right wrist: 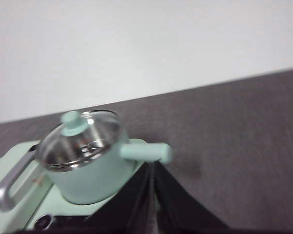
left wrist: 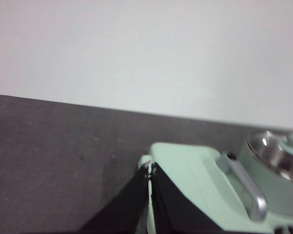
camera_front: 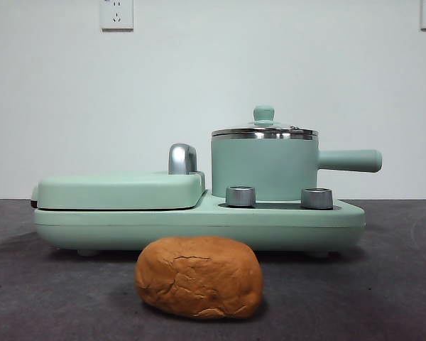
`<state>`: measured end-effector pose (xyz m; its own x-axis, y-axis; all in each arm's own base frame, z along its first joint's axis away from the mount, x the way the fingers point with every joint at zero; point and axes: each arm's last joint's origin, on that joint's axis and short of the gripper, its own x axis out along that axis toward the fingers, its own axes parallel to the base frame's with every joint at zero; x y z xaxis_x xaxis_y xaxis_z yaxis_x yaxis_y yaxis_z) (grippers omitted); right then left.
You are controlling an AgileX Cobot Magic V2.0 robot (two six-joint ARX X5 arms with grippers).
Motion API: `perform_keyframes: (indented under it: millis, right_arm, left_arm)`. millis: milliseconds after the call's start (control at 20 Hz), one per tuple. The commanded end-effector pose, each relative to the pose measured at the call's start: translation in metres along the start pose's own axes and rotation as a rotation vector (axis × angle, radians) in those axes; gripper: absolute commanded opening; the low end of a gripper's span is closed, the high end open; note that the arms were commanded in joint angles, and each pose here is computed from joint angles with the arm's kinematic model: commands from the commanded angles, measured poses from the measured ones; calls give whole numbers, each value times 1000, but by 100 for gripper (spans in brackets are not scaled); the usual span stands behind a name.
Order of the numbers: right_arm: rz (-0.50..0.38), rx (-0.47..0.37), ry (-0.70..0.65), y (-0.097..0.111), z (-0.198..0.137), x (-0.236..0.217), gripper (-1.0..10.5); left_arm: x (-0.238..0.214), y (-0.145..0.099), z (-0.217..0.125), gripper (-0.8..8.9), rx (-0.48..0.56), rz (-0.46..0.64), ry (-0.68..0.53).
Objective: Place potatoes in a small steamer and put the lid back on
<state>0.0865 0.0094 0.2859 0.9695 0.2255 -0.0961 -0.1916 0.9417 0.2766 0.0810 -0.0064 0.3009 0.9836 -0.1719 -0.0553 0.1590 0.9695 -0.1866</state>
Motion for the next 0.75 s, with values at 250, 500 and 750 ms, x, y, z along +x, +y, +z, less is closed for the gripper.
perform_keyframes:
  millis: [250,500,750]
  right_arm:
    - [186,-323,72,12,29,11,13]
    - [278,-488,123,14,35,21,13]
    - [334,-641,151,14,30,26,13]
  left_arm:
    - [13,-9,37,6,220,-145,177]
    - [28,-14,49,6,369,-296,297]
    - [39,-22,54,6,507,-487,296]
